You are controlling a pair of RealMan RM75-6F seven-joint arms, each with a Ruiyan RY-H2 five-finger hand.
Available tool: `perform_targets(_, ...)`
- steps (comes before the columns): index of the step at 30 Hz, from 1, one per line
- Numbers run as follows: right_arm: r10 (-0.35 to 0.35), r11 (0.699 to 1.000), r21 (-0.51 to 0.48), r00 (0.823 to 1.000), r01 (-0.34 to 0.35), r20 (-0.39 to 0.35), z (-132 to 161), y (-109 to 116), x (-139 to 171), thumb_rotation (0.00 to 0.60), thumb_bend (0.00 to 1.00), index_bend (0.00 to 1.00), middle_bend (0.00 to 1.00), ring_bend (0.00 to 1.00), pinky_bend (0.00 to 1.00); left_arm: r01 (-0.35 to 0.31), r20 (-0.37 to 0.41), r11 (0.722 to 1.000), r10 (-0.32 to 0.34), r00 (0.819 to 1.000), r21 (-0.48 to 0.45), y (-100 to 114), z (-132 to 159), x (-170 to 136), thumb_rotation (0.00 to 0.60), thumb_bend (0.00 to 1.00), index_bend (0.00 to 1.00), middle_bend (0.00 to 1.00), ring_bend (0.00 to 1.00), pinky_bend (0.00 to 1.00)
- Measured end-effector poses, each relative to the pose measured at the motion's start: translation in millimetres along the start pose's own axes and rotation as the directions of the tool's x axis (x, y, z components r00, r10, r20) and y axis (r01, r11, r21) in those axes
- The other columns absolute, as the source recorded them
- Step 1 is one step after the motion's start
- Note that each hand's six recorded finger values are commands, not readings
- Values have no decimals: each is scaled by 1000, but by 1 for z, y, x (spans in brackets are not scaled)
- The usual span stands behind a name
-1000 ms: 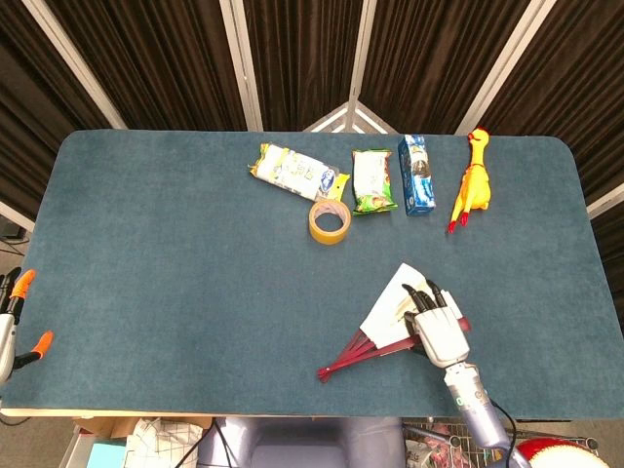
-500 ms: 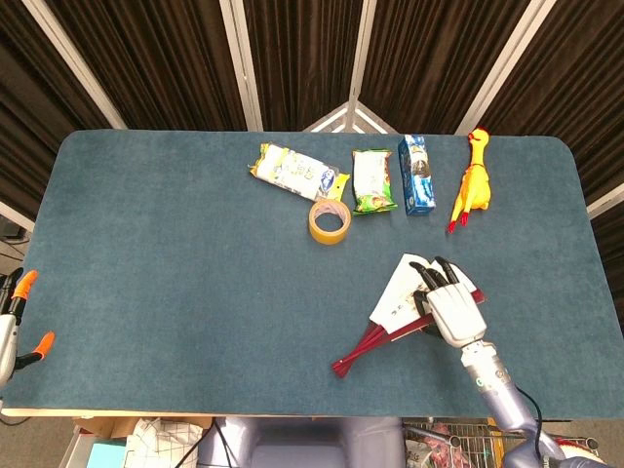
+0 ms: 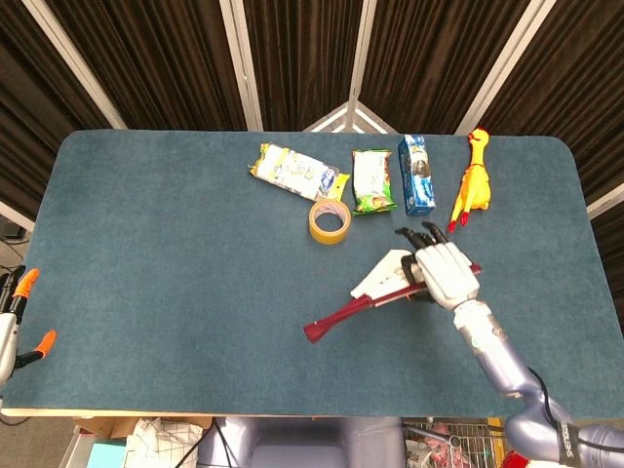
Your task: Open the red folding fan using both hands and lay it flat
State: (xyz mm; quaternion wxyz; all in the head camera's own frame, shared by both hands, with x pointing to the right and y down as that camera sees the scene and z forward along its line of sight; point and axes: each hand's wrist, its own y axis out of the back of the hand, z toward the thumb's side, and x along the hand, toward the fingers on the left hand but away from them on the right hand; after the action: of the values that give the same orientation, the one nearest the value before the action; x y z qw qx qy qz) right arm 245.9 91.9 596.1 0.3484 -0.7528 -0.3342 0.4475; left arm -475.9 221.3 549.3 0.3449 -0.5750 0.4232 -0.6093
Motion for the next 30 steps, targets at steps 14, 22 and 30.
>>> perform_targets(14,4,998,-67,1000,-2,29,26,57,-55,600,384,872,196,254,100,24,106,996,-15,994,-84,-9,19,7,600,385,32,0,0,0)
perform_targets(22,-25,995,-92,999,28,26,48,82,-87,600,385,873,196,254,100,57,189,991,-33,981,-120,-28,43,23,600,379,32,0,0,0)
perform_targets(30,-69,993,-98,998,70,7,80,106,-104,600,385,888,196,254,100,68,253,975,-13,967,-210,-45,71,46,600,368,43,0,0,0)
